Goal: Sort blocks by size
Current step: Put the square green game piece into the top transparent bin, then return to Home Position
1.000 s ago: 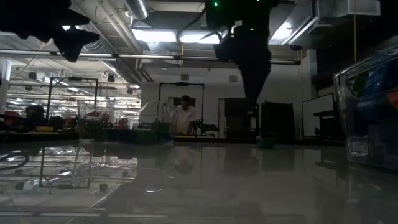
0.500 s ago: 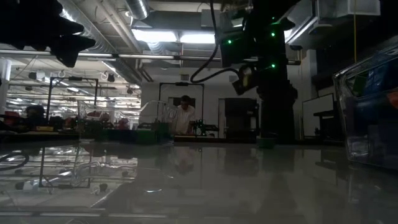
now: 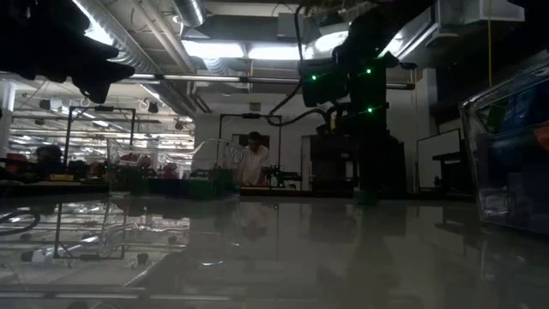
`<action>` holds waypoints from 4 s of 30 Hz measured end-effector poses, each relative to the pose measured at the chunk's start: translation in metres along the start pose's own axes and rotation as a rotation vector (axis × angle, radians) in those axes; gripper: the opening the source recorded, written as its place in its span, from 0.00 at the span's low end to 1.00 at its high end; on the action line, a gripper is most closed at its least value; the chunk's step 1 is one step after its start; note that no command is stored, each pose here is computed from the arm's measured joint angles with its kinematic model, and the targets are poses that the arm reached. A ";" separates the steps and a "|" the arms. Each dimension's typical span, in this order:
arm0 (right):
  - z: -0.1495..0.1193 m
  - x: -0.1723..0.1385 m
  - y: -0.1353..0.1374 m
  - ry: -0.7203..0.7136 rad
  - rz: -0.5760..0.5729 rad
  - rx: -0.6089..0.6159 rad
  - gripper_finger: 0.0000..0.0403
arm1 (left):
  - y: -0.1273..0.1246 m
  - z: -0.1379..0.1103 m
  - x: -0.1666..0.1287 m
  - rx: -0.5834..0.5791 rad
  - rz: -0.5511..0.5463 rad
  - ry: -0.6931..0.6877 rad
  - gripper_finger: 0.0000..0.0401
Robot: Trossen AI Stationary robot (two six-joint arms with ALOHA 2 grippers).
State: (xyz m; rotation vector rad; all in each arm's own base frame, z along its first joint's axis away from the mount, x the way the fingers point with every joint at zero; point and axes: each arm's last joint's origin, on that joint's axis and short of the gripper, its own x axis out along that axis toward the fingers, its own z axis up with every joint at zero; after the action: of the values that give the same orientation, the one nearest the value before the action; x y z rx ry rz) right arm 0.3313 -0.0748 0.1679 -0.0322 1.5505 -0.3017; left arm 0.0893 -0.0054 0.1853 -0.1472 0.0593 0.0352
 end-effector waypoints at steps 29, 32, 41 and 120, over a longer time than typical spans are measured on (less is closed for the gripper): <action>-0.008 0.025 -0.023 -0.047 0.231 0.033 0.38 | 0.001 -0.012 0.004 0.039 -0.002 0.016 0.45; -0.005 0.024 -0.022 -0.075 0.265 0.038 0.34 | 0.001 -0.012 0.004 0.039 -0.001 0.017 0.45; 0.009 0.020 -0.016 -0.210 0.471 0.149 0.40 | 0.001 -0.013 0.004 0.062 0.002 0.024 0.45; -0.183 -0.028 0.033 -1.435 0.458 0.270 0.58 | 0.001 -0.013 0.005 0.054 0.003 0.025 0.45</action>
State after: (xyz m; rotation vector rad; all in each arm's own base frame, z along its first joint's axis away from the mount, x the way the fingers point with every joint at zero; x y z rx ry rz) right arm 0.1572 -0.0063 0.1833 0.2644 0.0646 -0.0555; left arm 0.0930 -0.0058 0.1719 -0.0939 0.0849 0.0350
